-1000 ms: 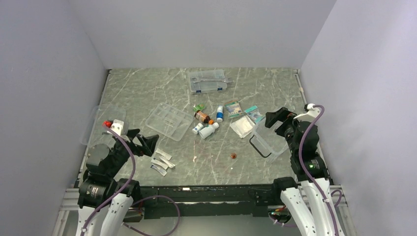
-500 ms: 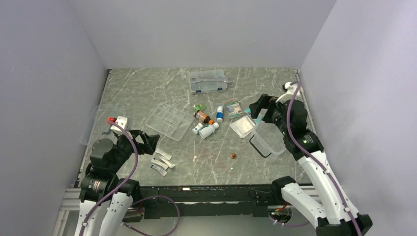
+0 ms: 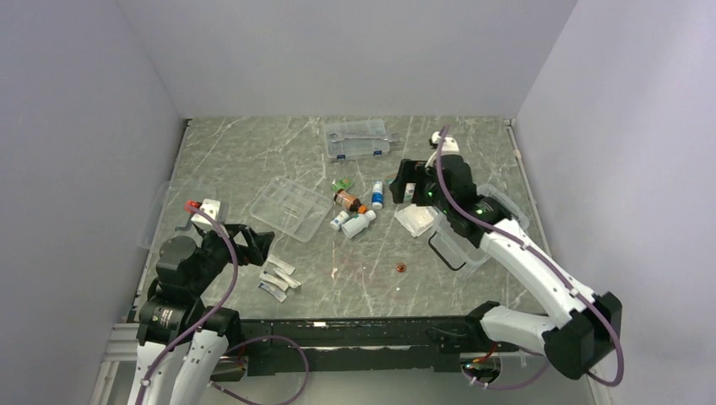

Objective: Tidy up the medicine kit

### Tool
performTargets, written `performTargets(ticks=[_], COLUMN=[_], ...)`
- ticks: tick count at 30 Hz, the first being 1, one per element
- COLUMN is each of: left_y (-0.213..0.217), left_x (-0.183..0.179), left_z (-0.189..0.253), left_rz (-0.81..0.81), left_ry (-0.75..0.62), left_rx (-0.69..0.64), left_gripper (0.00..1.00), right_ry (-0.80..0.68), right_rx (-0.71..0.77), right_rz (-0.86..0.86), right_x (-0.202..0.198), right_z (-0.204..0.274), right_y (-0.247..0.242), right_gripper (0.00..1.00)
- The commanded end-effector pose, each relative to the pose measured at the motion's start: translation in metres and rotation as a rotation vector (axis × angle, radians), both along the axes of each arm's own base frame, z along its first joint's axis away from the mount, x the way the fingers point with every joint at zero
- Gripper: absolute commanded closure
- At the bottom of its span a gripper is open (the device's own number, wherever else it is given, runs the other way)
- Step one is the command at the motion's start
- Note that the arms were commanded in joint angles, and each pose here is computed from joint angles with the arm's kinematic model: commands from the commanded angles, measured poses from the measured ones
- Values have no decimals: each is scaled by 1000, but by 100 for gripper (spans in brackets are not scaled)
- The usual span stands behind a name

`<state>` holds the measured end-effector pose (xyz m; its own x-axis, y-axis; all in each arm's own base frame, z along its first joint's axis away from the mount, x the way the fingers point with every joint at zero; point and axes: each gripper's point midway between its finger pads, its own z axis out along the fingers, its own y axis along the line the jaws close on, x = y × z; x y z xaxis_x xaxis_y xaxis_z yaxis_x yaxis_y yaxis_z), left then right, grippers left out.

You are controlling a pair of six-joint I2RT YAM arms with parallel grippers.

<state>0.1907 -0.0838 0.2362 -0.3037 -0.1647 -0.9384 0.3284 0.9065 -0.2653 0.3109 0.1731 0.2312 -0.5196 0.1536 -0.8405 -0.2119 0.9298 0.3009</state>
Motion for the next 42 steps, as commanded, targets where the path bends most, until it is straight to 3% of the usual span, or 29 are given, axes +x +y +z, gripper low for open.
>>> performTargets(ticks=[1,31,42], left_y=[-1,1,-2], left_x=[3,-2,-4], left_z=[12,17,17], left_rz=[-5,5,-6], left_ry=[-26,-51,-52], left_rx=[-8,-17,-16], left_gripper=[1,1,1], right_ry=[5,451,492], right_rx=[59,284,397], right_rz=[-42,-418,-496], right_x=[14,3,7], right_z=[9,-157,-173], right_y=[23,116,126], right_gripper=[4,0,10])
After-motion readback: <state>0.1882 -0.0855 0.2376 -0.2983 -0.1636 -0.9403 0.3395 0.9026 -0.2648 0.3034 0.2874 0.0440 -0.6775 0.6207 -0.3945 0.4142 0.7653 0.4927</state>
